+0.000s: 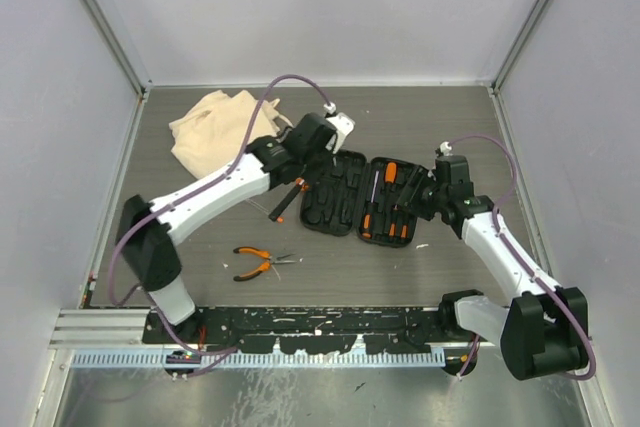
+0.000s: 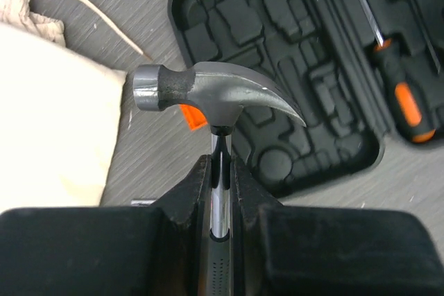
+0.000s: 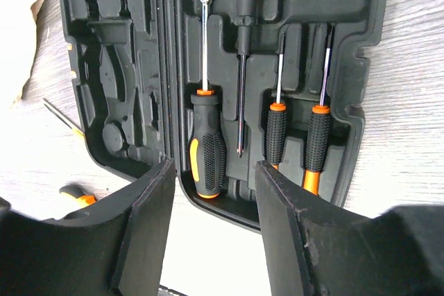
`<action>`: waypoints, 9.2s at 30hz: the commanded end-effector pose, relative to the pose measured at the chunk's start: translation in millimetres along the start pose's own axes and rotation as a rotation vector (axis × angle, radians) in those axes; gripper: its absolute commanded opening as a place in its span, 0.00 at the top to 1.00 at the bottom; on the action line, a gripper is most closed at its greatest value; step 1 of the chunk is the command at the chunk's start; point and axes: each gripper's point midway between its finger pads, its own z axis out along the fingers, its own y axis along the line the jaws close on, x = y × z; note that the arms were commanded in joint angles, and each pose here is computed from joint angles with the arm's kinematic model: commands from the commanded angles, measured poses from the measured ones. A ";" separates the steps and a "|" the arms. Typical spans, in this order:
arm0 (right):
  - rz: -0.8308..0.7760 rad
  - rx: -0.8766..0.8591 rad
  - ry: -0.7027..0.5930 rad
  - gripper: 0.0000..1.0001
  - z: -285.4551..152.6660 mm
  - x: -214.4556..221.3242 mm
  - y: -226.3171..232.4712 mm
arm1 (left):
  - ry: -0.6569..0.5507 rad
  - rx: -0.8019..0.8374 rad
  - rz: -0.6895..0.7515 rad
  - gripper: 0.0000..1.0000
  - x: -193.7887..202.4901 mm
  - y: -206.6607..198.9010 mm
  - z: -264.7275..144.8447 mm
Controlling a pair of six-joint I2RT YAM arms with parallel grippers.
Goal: Sort the tools into containers
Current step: Pick up the hammer at the center of the board, then place the hammer in the storage box.
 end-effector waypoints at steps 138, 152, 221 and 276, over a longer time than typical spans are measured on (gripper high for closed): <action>-0.025 -0.081 -0.021 0.47 -2.3 -42.7 49.5 | 0.007 0.237 -0.606 0.55 26.5 -85.5 86.0; -0.112 -0.090 0.027 0.56 68.1 -76.6 98.5 | -0.037 0.219 -0.670 0.57 48.4 -78.7 70.5; -0.230 0.208 0.193 1.00 191.5 -36.2 77.2 | 0.072 0.165 -0.667 0.80 33.5 -89.8 102.5; -0.288 0.242 0.223 0.99 188.0 -36.2 66.7 | -0.134 0.147 -0.527 0.67 -33.0 -62.0 28.2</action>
